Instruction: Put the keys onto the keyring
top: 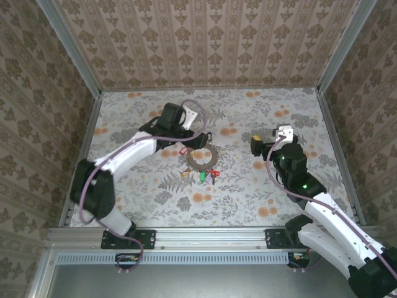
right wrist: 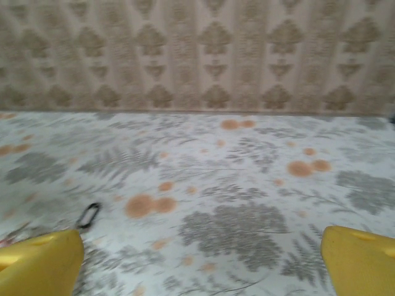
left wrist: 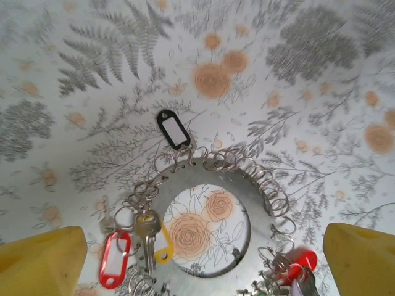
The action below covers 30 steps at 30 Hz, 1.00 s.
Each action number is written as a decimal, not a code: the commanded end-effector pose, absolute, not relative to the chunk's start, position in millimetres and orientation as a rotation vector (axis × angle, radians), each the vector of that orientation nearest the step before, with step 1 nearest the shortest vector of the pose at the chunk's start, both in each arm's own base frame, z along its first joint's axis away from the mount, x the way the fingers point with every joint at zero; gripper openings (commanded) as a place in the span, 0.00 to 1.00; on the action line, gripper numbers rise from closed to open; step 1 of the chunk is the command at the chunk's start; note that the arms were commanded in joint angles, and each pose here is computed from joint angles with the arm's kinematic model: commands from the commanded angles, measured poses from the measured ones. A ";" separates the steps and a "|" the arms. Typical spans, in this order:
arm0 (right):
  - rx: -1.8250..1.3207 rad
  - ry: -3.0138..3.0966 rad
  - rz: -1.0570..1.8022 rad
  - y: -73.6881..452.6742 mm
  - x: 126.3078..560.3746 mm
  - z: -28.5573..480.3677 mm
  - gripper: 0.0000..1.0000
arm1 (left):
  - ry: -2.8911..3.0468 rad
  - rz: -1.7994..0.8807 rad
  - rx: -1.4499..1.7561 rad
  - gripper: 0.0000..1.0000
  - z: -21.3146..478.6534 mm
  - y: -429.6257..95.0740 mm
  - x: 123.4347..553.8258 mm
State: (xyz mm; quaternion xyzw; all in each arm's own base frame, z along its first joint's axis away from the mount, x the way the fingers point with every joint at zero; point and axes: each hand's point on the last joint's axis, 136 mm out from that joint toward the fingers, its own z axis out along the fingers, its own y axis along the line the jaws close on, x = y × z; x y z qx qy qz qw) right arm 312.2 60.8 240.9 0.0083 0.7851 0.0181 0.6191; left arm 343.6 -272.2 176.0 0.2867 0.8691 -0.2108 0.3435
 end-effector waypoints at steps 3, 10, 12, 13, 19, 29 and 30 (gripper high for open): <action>0.063 1.842 -0.095 28.3 341.3 200.3 1.00 | 2.125 -0.397 0.461 1.00 202.0 -206.0 352.2; 0.029 1.865 -0.153 22.0 371.8 151.6 1.00 | 2.220 -0.008 0.028 1.00 178.1 -92.9 354.9; 0.012 1.872 -0.208 18.1 377.5 146.1 1.00 | 2.184 0.191 -0.060 1.00 176.8 -59.5 350.6; -0.001 1.860 -0.227 17.5 380.1 144.0 1.00 | 2.162 0.275 -0.092 1.00 175.8 -45.4 348.2; 0.000 1.902 -0.275 11.8 395.5 123.4 1.00 | 2.102 0.402 -0.143 1.00 157.5 -16.5 357.6; 0.178 1.981 -0.272 -21.7 407.9 106.5 1.00 | 2.081 0.402 -0.068 1.00 146.0 -6.0 385.0; 0.179 1.979 -0.272 -21.8 408.1 107.1 1.00 | 2.067 0.410 -0.064 1.00 144.1 -2.5 384.5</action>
